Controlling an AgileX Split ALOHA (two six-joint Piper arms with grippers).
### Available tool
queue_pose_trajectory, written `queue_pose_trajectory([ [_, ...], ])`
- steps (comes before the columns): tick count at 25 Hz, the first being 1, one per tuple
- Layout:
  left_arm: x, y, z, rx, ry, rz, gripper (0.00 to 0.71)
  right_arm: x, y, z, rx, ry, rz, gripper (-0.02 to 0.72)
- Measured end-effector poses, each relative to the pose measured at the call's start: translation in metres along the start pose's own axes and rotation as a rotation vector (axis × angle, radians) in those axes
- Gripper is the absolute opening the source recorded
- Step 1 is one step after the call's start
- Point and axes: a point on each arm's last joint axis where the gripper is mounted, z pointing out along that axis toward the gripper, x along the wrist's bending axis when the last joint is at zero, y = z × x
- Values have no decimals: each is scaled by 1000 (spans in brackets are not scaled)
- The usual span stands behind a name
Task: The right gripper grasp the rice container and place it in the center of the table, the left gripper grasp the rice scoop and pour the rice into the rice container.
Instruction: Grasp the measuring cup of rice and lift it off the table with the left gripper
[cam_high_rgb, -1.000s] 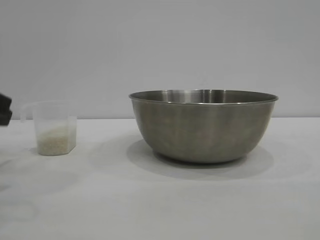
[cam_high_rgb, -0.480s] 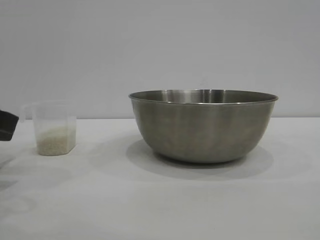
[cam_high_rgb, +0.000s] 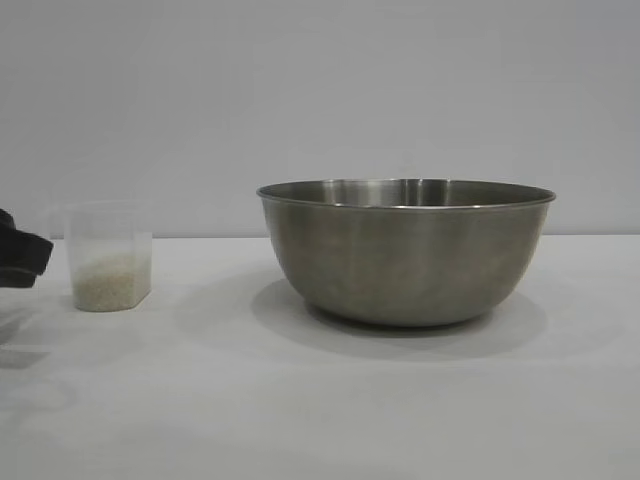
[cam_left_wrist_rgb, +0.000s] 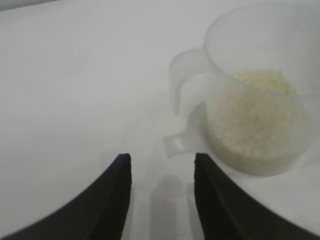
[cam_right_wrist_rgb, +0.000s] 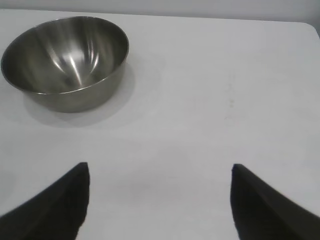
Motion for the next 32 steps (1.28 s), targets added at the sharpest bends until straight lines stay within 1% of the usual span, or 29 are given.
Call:
queue_pose_trajectory([
  [1,0,0,1,-2,0,0,312,0,0,0,0,0,0,538],
  [2,0,0,1,0,4,-2,356,0,0,0,0,0,0,538],
  [6,3,0,2,-2,32,-15,348,0,0,0,0,0,0,538],
  [18,2,13,16,-59,48,-35,348,0,0,0,0,0,0,538],
  [29,1,31,32,-132,71,-47,348,0,0,0,0,0,0,538],
  [32,0,29,34,-125,65,-30,116,0,0,0,0,0,0,538],
])
